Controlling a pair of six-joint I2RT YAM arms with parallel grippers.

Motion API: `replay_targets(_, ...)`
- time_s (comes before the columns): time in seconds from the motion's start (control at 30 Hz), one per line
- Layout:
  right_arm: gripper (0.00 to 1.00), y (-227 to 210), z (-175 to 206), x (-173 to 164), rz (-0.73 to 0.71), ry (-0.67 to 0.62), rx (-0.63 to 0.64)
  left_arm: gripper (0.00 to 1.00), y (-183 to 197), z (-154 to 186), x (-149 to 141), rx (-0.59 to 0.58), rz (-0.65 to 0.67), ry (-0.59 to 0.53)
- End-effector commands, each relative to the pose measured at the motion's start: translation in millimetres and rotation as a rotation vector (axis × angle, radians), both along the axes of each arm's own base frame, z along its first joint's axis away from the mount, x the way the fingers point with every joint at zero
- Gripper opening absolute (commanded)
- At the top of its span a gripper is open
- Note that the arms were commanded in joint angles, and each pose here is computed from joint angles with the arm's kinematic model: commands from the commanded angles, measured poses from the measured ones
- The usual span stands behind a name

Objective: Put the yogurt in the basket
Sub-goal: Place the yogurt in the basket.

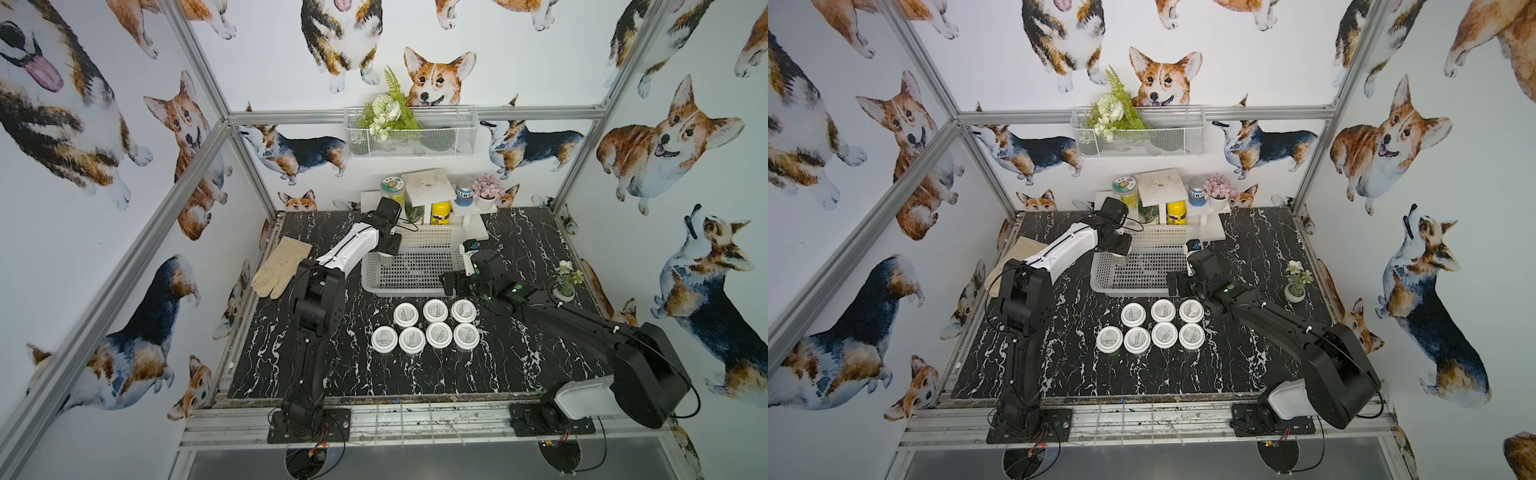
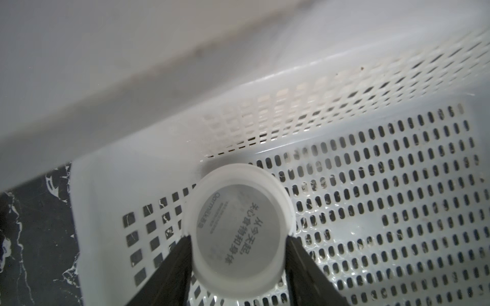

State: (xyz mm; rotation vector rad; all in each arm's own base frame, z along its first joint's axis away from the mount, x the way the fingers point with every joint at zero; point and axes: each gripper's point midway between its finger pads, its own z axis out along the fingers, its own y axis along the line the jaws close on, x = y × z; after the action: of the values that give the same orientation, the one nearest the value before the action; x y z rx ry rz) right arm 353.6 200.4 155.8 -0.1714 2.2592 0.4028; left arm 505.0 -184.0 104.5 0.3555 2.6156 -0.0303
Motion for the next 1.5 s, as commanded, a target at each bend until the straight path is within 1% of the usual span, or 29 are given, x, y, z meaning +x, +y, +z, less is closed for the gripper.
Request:
replay_targets(0.0, 1.0, 0.6, 0.9, 0.7, 0.009, -0.001, -0.007, 0.58, -5.4, -2.0, 3.0, -0.034, -0.013, -0.013)
replay_targets(0.13, 1.0, 0.9, 1.2, 0.6, 0.01, -0.001, -0.007, 0.58, -6.4, -1.1, 3.2, -0.042, -0.011, -0.024)
replay_targets(0.47, 1.0, 1.4, 1.6, 0.9, 0.011, -0.001, -0.005, 0.59, 11.1, 0.0, -1.9, -0.012, 0.054, -0.054)
replay_targets(0.73, 1.0, 1.1, 0.9, 0.5, 0.011, 0.001, -0.007, 0.59, 16.9, 4.2, -1.1, 0.001, 0.071, -0.07)
replay_targets(0.93, 1.0, 1.2, 0.7, 0.6, 0.012, 0.0, -0.007, 0.64, 16.0, 1.5, -3.9, -0.008, 0.068, -0.069)
replay_targets(1.03, 1.0, 1.2, 0.3, 0.4, 0.013, 0.002, -0.008, 0.7, 15.1, 4.7, -4.5, -0.015, 0.068, -0.075)
replay_targets(1.17, 1.0, 1.3, 0.1, 0.5, 0.013, 0.002, -0.008, 0.79, 9.3, 19.6, -4.4, -0.037, 0.057, -0.106)
replay_targets(1.33, 1.0, 1.1, 0.5, 0.6, 0.011, 0.001, -0.008, 0.85, -5.2, 57.6, -10.2, -0.079, 0.025, -0.217)
replay_targets(1.47, 1.0, 1.2, 0.3, 0.8, 0.011, 0.003, -0.007, 0.88, -9.3, 88.1, -24.4, -0.126, 0.027, -0.29)
